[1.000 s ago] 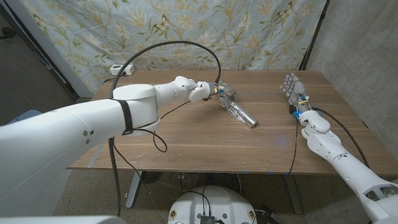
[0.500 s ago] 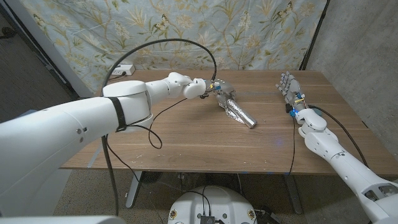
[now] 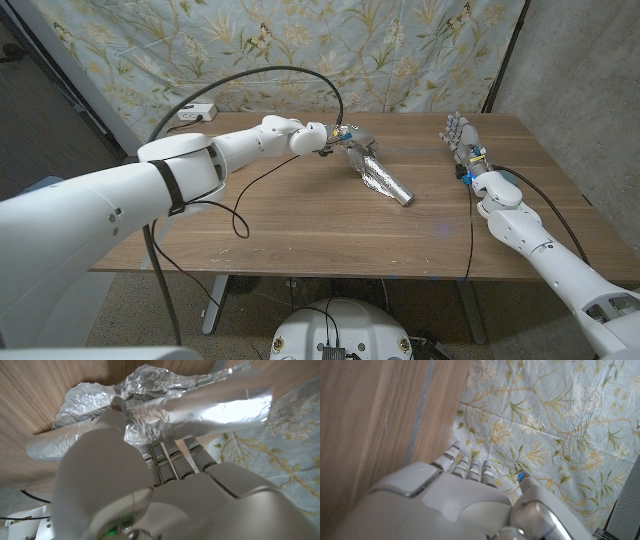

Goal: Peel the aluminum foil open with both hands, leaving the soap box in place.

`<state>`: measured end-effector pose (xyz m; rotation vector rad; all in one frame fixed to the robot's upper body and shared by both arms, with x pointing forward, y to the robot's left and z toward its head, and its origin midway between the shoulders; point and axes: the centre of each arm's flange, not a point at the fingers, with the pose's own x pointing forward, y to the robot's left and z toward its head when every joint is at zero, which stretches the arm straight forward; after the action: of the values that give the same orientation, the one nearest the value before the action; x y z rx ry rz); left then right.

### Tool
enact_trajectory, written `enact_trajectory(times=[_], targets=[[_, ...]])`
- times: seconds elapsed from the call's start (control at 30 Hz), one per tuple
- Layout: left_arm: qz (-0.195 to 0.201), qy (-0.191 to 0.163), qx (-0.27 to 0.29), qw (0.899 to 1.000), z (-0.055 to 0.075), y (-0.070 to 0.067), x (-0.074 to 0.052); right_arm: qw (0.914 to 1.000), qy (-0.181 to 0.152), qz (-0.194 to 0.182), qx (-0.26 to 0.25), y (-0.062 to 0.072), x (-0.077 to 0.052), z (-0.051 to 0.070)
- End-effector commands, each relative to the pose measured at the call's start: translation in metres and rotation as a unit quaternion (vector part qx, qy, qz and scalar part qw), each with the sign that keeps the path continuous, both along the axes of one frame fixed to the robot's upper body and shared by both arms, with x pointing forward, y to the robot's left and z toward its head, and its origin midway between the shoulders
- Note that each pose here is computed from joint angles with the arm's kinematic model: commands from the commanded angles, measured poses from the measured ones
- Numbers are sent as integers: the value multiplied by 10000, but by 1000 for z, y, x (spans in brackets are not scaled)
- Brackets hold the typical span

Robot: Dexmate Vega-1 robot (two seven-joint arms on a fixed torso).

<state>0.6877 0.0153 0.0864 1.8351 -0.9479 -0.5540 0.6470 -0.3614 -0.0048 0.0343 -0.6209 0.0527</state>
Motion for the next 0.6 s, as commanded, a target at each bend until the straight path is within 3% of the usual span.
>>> enact_trajectory(times=[0.03, 0.6], targets=[[53, 180, -234, 9996, 7, 9, -8, 9999, 2, 27, -98, 7, -3, 1], [50, 312, -618, 9976, 12, 22, -17, 9997, 35, 48, -229, 15, -5, 6]])
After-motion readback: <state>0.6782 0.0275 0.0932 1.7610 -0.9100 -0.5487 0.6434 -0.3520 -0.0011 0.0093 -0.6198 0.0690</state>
